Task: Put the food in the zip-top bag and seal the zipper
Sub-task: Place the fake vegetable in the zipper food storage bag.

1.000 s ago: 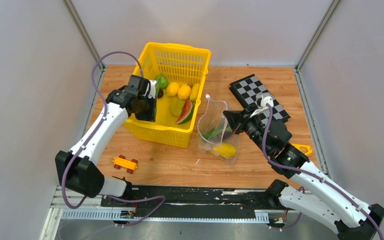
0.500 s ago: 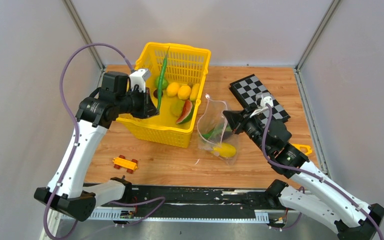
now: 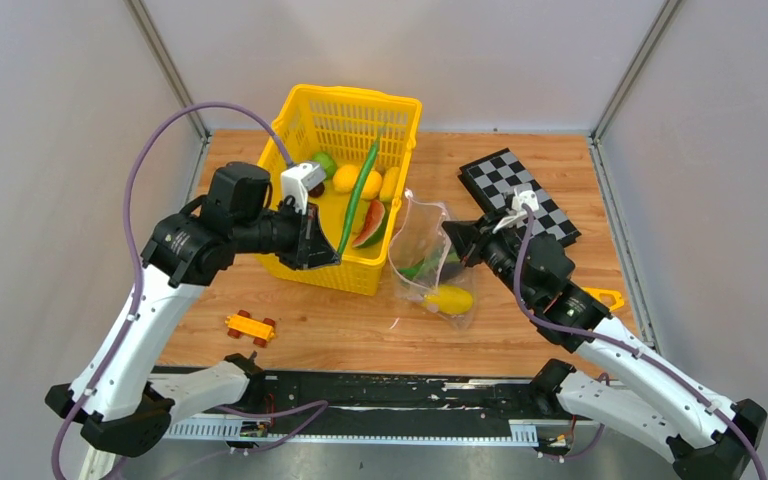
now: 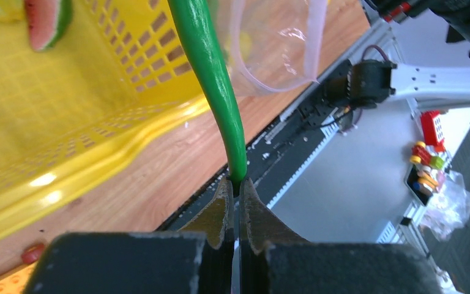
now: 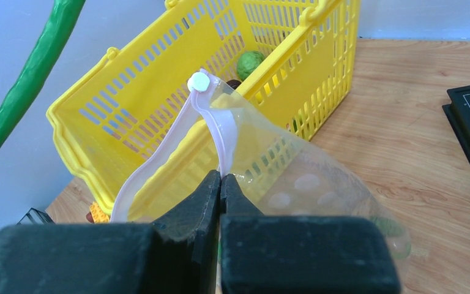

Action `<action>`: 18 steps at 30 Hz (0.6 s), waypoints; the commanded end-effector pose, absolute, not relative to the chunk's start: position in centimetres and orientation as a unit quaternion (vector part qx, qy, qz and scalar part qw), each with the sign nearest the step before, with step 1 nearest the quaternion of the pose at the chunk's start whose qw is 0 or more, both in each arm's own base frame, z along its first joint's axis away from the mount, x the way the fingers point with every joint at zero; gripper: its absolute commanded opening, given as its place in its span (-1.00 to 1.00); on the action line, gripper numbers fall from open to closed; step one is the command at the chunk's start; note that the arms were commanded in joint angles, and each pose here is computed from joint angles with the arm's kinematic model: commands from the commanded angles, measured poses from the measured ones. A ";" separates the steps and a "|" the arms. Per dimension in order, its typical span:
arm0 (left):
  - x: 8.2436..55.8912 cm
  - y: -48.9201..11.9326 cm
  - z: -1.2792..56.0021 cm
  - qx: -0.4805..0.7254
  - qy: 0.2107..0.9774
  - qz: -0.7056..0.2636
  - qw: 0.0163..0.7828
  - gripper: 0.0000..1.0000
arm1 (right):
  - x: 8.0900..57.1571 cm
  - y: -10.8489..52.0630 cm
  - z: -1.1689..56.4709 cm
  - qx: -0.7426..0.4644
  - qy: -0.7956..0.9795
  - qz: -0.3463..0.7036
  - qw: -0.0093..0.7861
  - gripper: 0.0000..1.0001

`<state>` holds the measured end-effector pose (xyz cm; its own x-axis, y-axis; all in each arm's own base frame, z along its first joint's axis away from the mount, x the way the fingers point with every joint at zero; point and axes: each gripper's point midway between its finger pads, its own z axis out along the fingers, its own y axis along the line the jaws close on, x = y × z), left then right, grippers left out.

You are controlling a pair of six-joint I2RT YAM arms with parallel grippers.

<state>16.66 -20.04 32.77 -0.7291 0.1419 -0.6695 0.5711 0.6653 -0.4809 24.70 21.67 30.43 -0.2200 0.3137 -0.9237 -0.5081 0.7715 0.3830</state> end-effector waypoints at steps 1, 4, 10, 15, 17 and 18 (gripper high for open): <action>14.0 -20.7 33.4 0.204 0.861 -0.379 0.270 -1.00 | 25.0 21.3 33.6 -0.061 0.679 0.337 0.650 -1.00; 12.7 -21.0 33.3 0.211 0.860 -0.386 0.257 -1.00 | 25.3 20.8 33.5 -0.060 0.682 0.319 0.655 -1.00; 10.2 -22.0 33.4 0.230 0.850 -0.412 0.235 -1.00 | 26.2 19.8 33.9 -0.060 0.681 0.277 0.675 -1.00; 8.1 -22.8 32.2 0.242 0.853 -0.421 0.191 -1.00 | 26.7 19.2 34.4 -0.063 0.677 0.250 0.690 -1.00; 7.4 -23.0 31.9 0.244 0.855 -0.422 0.177 -1.00 | 26.9 18.9 34.6 -0.063 0.675 0.242 0.694 -1.00; 7.1 -23.0 31.7 0.243 0.859 -0.418 0.171 -1.00 | 26.9 18.8 34.7 -0.064 0.674 0.238 0.696 -1.00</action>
<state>8.49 -22.58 31.87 -0.7992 0.2633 -0.5403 0.5853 0.5453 -0.6001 26.34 19.96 31.35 -0.1218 0.2336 -0.9647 -0.4443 0.8563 0.2634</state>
